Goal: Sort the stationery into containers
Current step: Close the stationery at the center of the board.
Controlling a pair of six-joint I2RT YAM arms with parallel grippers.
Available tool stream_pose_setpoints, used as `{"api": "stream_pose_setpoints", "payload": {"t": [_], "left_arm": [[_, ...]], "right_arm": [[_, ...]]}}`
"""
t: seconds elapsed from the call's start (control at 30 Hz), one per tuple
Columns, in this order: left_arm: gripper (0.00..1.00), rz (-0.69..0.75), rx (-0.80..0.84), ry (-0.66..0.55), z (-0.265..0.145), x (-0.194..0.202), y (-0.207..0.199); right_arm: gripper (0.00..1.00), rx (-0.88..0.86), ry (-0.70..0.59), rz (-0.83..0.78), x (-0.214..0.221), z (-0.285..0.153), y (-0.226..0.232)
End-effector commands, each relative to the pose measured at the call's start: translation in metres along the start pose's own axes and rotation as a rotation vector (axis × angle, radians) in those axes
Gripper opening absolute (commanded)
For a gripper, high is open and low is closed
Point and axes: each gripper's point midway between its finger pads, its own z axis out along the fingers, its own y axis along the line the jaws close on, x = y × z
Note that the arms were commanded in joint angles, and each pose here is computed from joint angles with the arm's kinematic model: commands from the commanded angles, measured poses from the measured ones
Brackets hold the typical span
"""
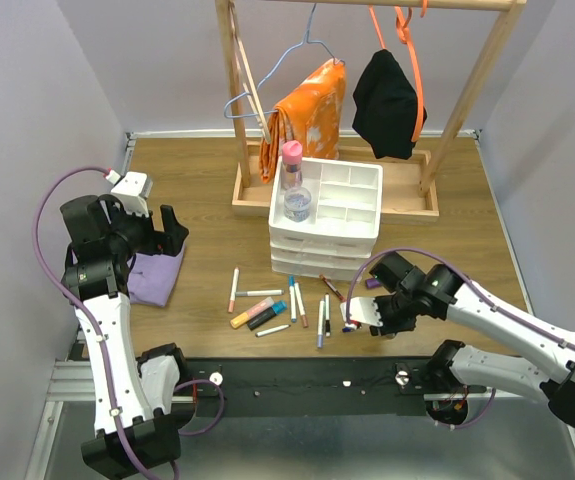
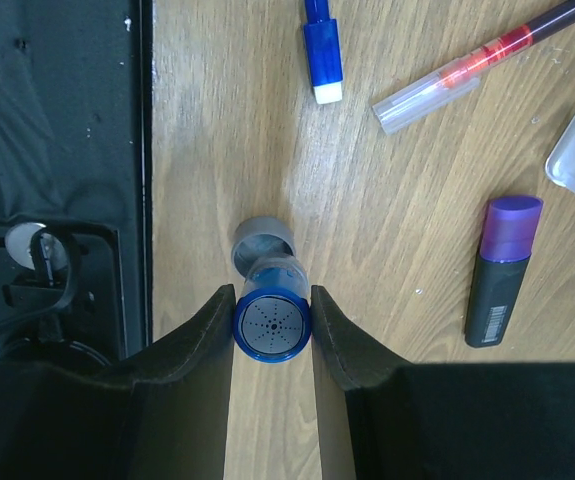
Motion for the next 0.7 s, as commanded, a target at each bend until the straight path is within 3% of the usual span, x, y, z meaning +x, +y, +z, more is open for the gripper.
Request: {"api": "stream_pose_setpoints", "payload": {"t": [0.0, 0.67], "left_arm": [[0.99, 0.012, 0.022, -0.021, -0.001, -0.003, -0.006], [0.99, 0.006, 0.008, -0.022, -0.002, 0.002, -0.005]], "right_arm": [[0.01, -0.003, -0.014, -0.038, -0.002, 0.001, -0.005], [0.01, -0.109, -0.024, -0.074, -0.006, 0.000, 0.008]]}}
